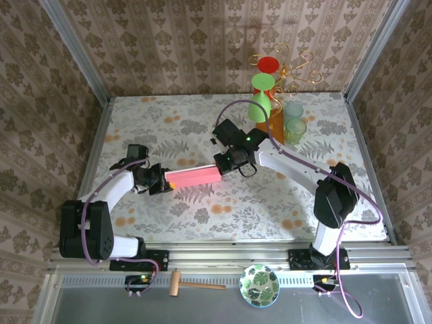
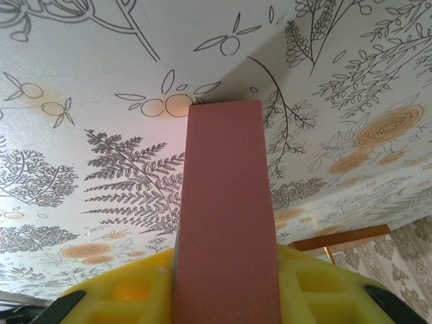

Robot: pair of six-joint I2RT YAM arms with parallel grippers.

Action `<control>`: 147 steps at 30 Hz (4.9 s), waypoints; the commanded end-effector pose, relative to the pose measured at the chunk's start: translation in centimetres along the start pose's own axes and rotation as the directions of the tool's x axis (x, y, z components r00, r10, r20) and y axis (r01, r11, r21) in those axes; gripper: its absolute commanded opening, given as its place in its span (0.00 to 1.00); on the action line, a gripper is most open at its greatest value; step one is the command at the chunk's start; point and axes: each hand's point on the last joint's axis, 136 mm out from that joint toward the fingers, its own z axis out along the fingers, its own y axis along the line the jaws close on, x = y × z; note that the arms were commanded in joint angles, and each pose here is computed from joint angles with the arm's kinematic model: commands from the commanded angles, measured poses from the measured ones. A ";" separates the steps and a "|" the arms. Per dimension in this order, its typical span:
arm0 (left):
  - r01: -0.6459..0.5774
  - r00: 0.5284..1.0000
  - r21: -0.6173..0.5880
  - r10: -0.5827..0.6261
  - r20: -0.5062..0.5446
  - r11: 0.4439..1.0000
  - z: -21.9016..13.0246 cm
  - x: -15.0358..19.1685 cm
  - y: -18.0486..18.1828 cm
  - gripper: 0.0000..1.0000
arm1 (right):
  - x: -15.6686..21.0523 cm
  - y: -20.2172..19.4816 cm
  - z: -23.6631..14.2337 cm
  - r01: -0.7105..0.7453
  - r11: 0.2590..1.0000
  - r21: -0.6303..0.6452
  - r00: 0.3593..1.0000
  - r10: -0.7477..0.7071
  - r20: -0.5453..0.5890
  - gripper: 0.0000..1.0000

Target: Fold the paper box

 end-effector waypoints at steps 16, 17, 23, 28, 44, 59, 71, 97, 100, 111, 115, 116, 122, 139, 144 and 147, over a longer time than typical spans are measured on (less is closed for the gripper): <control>0.057 0.998 0.067 -0.058 0.013 0.996 0.9 -2.1 -0.7 0.48 | -1.0 -1.1 1.7 -0.133 0.984 0.116 0.991 0.132 0.017 0.00; 0.045 0.999 0.077 -0.046 0.014 0.996 0.6 -2.2 -0.9 0.49 | -1.0 -1.1 1.8 -0.132 0.984 0.117 0.991 0.131 0.013 0.00; -0.109 0.992 0.114 0.101 0.074 0.988 -1.9 -2.3 -2.2 0.59 | -1.3 -1.1 1.8 -0.123 0.983 0.136 0.992 0.125 -0.005 0.00; -0.397 0.887 -0.029 0.392 0.246 0.917 -6.2 -3.0 -1.9 0.64 | -1.4 -1.2 1.5 -0.107 0.984 0.142 0.994 0.108 -0.005 0.00; -0.909 -0.392 -0.231 0.898 0.198 -0.346 -11.6 4.2 -7.5 0.43 | -2.0 -1.5 1.3 -0.028 0.995 0.100 0.997 0.034 -0.063 0.00; -0.808 0.517 -0.019 0.725 0.454 0.588 -13.8 1.9 -7.3 0.69 | -2.1 -1.4 1.4 -0.034 0.996 0.085 0.997 0.039 -0.061 0.00; -0.225 0.967 0.161 0.200 0.158 0.961 -8.4 -1.1 -8.9 1.00 | -2.3 -1.4 1.3 -0.017 0.995 0.094 0.998 0.022 -0.053 0.00; -0.237 0.970 0.034 0.238 -0.049 0.971 -1.6 2.2 -8.2 0.85 | -2.2 -1.6 1.6 -0.014 0.995 0.103 0.998 0.020 -0.057 0.00; -0.217 0.975 0.060 0.220 -0.039 0.974 -1.5 1.9 -7.9 0.63 | -2.3 -1.6 1.5 -0.014 0.994 0.105 0.998 0.020 -0.053 0.00; -0.146 0.989 0.041 0.147 -0.027 0.988 -1.5 1.4 -6.6 0.58 | -3.1 -1.0 0.3 -0.042 0.995 0.091 0.998 0.046 -0.042 0.00; -0.096 0.995 0.048 0.097 -0.004 0.994 -1.7 1.1 -6.2 0.52 | -3.0 -0.6 -0.4 -0.074 0.994 0.081 0.996 0.078 -0.052 0.02; -0.088 0.996 0.052 0.088 0.001 0.995 -1.7 1.1 -6.1 0.50 | -2.9 -0.4 -0.6 -0.083 0.994 0.075 0.995 0.087 -0.050 0.03; -0.047 0.999 0.056 0.047 0.005 0.997 -1.6 1.1 -5.8 0.46 | -2.3 -0.5 -0.4 -0.092 0.992 0.081 0.993 0.098 -0.067 0.03; 0.054 0.997 0.035 -0.055 0.045 0.998 -1.9 0.5 -4.8 0.38 | -1.9 0.0 -2.8 -0.173 0.985 0.024 0.984 0.174 -0.028 0.25; 0.067 0.997 0.028 -0.068 0.046 0.997 -1.8 0.4 -4.7 0.37 | -2.1 -0.9 -2.6 -0.180 0.983 0.031 0.983 0.180 -0.023 0.25; 0.069 0.997 0.021 -0.070 0.045 0.997 -1.8 0.4 -4.6 0.37 | -2.4 -1.1 -2.3 -0.139 0.989 0.044 0.990 0.141 -0.027 0.25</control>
